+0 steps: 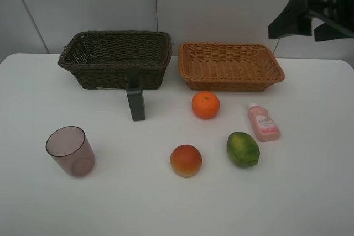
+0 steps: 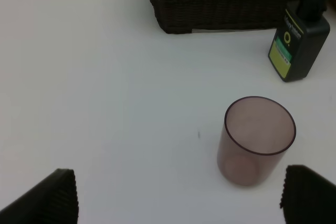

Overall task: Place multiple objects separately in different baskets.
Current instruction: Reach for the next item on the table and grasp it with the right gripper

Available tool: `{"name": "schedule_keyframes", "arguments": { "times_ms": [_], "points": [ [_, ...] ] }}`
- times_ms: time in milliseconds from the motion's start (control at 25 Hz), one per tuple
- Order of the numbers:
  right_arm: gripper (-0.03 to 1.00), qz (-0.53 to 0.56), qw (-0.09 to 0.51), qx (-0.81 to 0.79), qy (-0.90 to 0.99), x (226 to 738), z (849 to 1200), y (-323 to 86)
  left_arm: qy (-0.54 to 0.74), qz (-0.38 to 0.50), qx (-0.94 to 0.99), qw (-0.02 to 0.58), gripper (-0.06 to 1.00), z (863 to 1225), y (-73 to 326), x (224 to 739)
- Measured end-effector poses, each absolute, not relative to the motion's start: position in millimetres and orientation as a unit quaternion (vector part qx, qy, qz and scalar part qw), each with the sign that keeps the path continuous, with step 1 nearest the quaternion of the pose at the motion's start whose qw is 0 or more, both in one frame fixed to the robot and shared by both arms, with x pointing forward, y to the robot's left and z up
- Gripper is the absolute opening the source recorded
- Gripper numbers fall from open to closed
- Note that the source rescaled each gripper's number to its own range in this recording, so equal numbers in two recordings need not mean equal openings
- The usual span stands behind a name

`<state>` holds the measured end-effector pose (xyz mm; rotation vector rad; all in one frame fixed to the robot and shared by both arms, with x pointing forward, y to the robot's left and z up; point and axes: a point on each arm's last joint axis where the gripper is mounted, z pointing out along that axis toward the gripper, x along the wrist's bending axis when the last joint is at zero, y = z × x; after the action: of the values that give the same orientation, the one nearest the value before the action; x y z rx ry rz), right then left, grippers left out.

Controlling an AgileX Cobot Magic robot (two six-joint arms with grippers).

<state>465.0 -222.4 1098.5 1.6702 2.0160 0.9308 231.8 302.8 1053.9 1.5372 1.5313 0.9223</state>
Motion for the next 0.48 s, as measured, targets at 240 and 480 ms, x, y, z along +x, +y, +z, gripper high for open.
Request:
{"name": "schedule_keyframes", "arguments": {
  "times_ms": [240, 480],
  "points": [
    [0.88, 0.304, 0.126, 0.583, 0.743, 490, 1058, -185, 0.6, 0.362, 0.603, 0.382, 1.0, 1054, 303, 232],
    [0.88, 0.266, 0.076, 0.583, 0.764, 493, 1024, -147, 0.6, 0.362, 0.603, 0.382, 1.0, 1054, 303, 232]
  ]
}}
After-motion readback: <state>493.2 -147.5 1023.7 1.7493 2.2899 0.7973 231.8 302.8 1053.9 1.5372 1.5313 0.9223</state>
